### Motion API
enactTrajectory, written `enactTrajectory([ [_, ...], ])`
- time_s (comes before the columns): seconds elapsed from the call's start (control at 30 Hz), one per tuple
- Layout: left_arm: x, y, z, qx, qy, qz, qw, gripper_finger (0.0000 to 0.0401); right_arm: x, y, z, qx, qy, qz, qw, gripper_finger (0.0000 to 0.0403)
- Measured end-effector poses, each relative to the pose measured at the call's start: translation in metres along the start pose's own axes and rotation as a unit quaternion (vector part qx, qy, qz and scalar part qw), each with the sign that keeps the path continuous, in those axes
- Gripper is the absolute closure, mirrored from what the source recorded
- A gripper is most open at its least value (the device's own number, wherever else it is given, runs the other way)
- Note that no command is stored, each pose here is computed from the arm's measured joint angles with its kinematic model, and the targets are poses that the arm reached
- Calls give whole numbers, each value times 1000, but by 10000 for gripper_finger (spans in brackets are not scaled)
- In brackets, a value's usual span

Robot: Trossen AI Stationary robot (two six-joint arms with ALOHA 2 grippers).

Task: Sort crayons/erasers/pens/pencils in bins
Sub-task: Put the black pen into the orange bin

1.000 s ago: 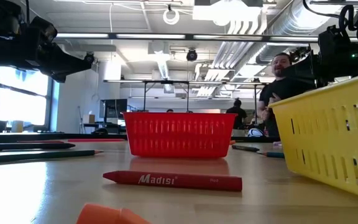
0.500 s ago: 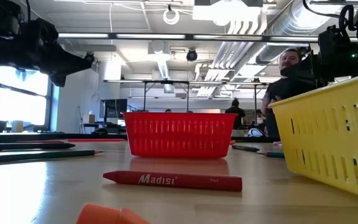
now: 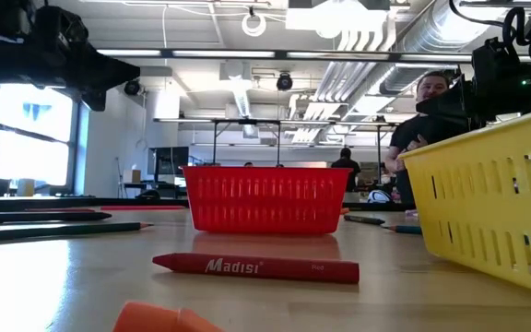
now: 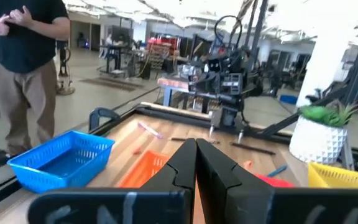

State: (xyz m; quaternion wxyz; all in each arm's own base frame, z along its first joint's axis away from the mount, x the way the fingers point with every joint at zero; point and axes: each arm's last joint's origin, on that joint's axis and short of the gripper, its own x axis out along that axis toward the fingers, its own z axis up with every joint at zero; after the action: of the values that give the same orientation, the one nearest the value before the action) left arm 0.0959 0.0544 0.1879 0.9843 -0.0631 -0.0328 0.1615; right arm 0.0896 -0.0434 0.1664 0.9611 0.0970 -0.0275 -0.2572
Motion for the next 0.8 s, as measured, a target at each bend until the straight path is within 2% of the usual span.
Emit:
enactTrajectory([
  [0.23, 22, 5, 12, 1, 64, 29, 997, 401, 0, 0, 0, 0, 0, 0, 1000, 402],
  [0.4, 41, 10, 14, -8, 138, 40, 990, 401, 0, 0, 0, 0, 0, 0, 1000, 402],
  [0.57, 58, 14, 18, 13, 185, 45, 982, 401, 0, 0, 0, 0, 0, 0, 1000, 402],
  [0.8, 73, 15, 28, -6, 288, 48, 956, 401, 0, 0, 0, 0, 0, 0, 1000, 402],
])
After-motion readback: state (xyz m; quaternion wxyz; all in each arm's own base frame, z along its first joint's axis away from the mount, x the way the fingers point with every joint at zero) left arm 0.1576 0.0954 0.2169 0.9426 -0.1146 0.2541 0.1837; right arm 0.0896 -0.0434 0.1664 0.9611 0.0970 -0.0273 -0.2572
